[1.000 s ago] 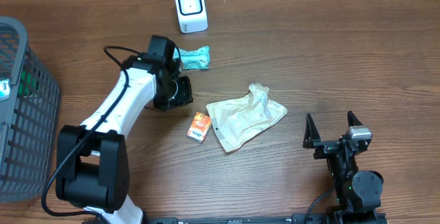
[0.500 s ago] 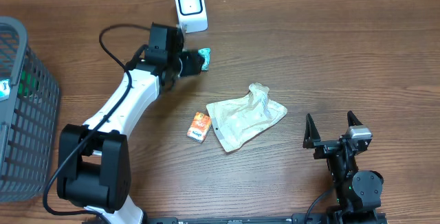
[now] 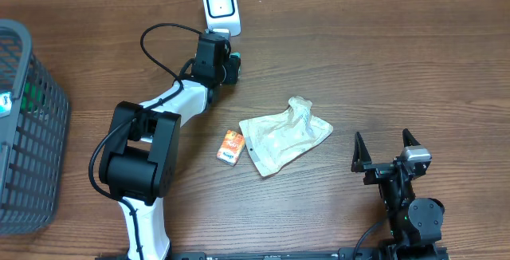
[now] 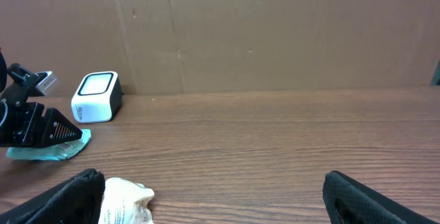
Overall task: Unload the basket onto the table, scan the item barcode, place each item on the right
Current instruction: 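Lift the green wipes packet and carry it past the scanner, then lower the green packet beside the orange packet and release it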
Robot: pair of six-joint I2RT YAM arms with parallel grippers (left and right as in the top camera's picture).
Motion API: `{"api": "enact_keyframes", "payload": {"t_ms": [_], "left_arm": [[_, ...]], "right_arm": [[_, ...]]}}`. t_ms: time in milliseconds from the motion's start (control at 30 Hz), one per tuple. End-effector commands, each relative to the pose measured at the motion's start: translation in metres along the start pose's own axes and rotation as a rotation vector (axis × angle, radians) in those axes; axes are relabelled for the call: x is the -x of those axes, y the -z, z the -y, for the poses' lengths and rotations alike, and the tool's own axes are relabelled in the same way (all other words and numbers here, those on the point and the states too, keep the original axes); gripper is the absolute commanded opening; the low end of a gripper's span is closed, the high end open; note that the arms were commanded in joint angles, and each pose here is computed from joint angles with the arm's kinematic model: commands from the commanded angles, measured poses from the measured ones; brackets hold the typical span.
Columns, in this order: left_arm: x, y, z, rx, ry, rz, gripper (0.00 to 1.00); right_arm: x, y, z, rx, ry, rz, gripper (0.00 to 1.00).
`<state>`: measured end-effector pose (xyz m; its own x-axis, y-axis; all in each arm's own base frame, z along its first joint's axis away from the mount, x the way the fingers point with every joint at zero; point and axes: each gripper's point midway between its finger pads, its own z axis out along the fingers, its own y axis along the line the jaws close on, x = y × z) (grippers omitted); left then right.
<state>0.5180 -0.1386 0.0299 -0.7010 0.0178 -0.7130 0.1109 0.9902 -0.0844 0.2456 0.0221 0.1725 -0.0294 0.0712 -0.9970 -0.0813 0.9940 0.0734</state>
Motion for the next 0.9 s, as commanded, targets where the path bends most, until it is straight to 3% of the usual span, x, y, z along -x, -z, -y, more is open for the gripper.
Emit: {"api": "enact_keyframes", "payload": {"t_ms": [0,600,867], "left_arm": [[-0.005,-0.002,-0.011,0.074,-0.029,-0.012,0.53],[-0.095,0.018,-0.017,0.112,-0.082,-0.387,0.50],[-0.120,0.039,0.024,-0.109,-0.031,-0.526,0.55]], "right_arm": [[-0.002,0.000,0.002,-0.011,0.001,0.002,1.00],[-0.002,0.000,0.002,-0.011,0.001,0.002,1.00],[-0.002,0.000,0.002,-0.012,0.001,0.002,1.00]]}}
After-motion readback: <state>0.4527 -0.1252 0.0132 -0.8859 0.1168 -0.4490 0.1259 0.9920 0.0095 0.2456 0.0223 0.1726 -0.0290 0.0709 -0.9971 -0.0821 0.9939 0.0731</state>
